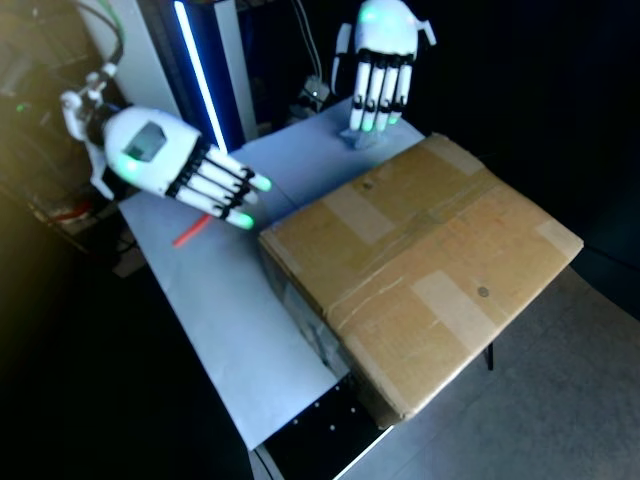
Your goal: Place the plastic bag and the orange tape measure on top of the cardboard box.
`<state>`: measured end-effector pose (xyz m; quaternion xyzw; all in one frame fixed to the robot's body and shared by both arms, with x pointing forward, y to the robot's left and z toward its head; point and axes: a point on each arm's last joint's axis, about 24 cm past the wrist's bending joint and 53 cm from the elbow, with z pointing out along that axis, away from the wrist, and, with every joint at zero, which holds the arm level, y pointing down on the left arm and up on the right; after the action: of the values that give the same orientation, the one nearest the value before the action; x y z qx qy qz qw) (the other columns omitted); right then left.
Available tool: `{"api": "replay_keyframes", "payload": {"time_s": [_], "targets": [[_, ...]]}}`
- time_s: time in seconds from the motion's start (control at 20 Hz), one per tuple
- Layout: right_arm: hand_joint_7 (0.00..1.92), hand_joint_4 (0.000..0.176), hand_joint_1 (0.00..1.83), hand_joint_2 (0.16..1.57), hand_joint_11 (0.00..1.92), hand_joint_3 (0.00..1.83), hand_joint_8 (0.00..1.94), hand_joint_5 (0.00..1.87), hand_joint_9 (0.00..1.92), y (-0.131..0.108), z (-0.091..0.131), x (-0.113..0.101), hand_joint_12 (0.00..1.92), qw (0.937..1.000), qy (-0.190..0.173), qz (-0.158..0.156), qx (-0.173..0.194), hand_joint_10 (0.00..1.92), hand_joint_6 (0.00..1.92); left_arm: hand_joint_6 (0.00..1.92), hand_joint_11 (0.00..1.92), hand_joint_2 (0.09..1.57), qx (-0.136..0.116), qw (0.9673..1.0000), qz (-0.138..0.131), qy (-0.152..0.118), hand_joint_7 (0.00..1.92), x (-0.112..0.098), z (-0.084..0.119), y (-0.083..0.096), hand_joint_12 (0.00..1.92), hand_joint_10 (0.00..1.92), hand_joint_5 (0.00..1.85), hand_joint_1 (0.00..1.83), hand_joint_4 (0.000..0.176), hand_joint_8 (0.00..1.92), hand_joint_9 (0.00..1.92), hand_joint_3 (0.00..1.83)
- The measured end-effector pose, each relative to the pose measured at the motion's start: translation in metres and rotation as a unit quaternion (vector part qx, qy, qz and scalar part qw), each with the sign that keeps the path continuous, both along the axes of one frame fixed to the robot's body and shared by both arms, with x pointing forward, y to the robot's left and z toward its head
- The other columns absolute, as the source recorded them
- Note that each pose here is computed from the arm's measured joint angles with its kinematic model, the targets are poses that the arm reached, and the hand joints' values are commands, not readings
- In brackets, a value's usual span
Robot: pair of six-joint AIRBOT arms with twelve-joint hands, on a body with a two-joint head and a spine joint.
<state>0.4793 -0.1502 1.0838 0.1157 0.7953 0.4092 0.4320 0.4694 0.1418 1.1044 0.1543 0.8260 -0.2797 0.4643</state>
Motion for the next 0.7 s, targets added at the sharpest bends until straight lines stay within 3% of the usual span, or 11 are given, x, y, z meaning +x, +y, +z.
{"api": "replay_keyframes", "payload": {"time_s": [0.15, 0.2, 0.25, 0.3, 0.35, 0.4, 0.45, 0.5, 0.6, 0.65, 0.7], "targets": [[0.4, 0.0, 0.6, 0.84, 0.0, 0.0, 0.22, 0.35, 0.09, 0.0, 0.0, 0.0, 1.5, 1.0, 0.0, 0.0, 0.0, 0.9, 0.31, 0.0, 0.0, 0.99, -0.006, 1.0, 0.001, -0.007, 0.01, 0.002, 0.004, -0.001, 0.89, 0.0, 0.12, 0.74, 0.125, 0.0, 0.02, 0.0], [0.43, 0.0, 0.57, 0.86, 0.0, 0.0, 0.2, 0.36, 0.11, 0.0, 0.0, 0.0, 1.51, 1.0, 0.0, -0.001, 0.0, 0.86, 0.3, 0.0, 0.0, 0.99, -0.006, 1.0, 0.001, -0.006, 0.03, 0.001, 0.003, -0.001, 1.08, 0.01, 0.15, 0.75, 0.112, 0.0, 0.02, 0.0], [0.43, 0.0, 0.55, 0.88, 0.0, 0.01, 0.19, 0.35, 0.11, 0.0, 0.0, 0.0, 1.5, 1.0, 0.0, -0.001, 0.0, 0.86, 0.29, 0.0, 0.0, 0.98, -0.006, 1.0, 0.001, -0.006, 0.04, 0.001, 0.003, -0.001, 1.13, 0.0, 0.17, 0.76, 0.113, 0.0, 0.02, 0.0], [0.41, 0.0, 0.52, 0.9, 0.0, 0.02, 0.19, 0.34, 0.11, 0.0, 0.0, 0.0, 1.5, 1.0, 0.0, -0.001, 0.0, 0.87, 0.29, 0.0, 0.0, 0.99, -0.006, 1.0, 0.001, -0.005, 0.02, 0.002, 0.002, -0.001, 1.13, 0.01, 0.14, 0.74, 0.131, 0.0, 0.01, 0.0], [0.43, 0.0, 0.44, 0.93, 0.0, 0.01, 0.19, 0.36, 0.13, -0.001, -0.002, 0.001, 1.52, 1.0, 0.001, -0.003, 0.0, 0.88, 0.27, 0.0, 0.0, 0.99, -0.006, 1.0, 0.001, 0.004, 0.05, 0.001, -0.005, -0.001, 1.31, 0.01, 0.16, 0.75, 0.113, 0.0, 0.04, 0.0], [0.43, 0.0, 0.37, 0.94, 0.0, 0.01, 0.19, 0.36, 0.14, -0.003, -0.007, 0.001, 1.52, 1.0, 0.007, -0.006, 0.0, 0.89, 0.26, 0.01, 0.0, 0.98, 0.004, 0.9995, 0.007, 0.032, 0.09, -0.005, -0.024, 0.005, 1.47, 0.04, 0.21, 0.71, 0.074, 0.01, 0.11, 0.0], [0.43, 0.0, 0.37, 0.94, 0.0, 0.01, 0.19, 0.36, 0.14, -0.003, -0.008, 0.001, 1.52, 0.9999, 0.009, -0.008, 0.0, 0.89, 0.26, 0.01, 0.0, 0.98, 0.005, 0.9993, 0.009, 0.036, 0.09, -0.006, -0.026, 0.006, 1.47, 0.04, 0.21, 0.71, 0.074, 0.01, 0.11, 0.0], [0.4, 0.0, 0.46, 0.89, 0.0, 0.0, 0.16, 0.34, 0.12, -0.004, -0.012, 0.001, 1.46, 0.9999, 0.013, -0.009, -0.001, 0.84, 0.22, 0.0, 0.0, 1.01, 0.012, 0.9982, 0.019, 0.056, 0.08, -0.011, -0.037, 0.011, 1.37, 0.03, 0.21, 0.62, 0.079, 0.0, 0.1, 0.0], [0.41, 0.0, 0.47, 0.86, 0.0, 0.0, 0.16, 0.35, 0.13, -0.003, -0.017, 0.001, 1.45, 0.9998, 0.018, -0.011, 0.001, 0.83, 0.22, 0.0, 0.0, 1.02, 0.016, 0.9973, 0.03, 0.065, 0.08, -0.013, -0.043, 0.018, 1.46, 0.03, 0.19, 0.65, 0.078, 0.0, 0.09, 0.0], [0.42, 0.0, 0.48, 0.86, 0.0, 0.0, 0.16, 0.36, 0.15, -0.002, -0.02, 0.001, 1.48, 0.9997, 0.021, -0.01, 0.002, 0.84, 0.22, 0.0, 0.0, 0.96, 0.012, 0.9968, 0.04, 0.068, 0.08, -0.012, -0.045, 0.021, 1.46, 0.04, 0.16, 0.74, 0.127, 0.0, 0.13, 0.0], [0.41, 0.0, 0.47, 0.86, 0.0, 0.0, 0.16, 0.36, 0.15, -0.001, -0.025, 0.0, 1.48, 0.9996, 0.028, -0.01, 0.002, 0.85, 0.22, 0.0, 0.0, 0.94, 0.011, 0.9967, 0.043, 0.069, 0.07, -0.011, -0.047, 0.022, 1.39, 0.05, 0.16, 0.75, 0.13, 0.0, 0.11, 0.0]]}}
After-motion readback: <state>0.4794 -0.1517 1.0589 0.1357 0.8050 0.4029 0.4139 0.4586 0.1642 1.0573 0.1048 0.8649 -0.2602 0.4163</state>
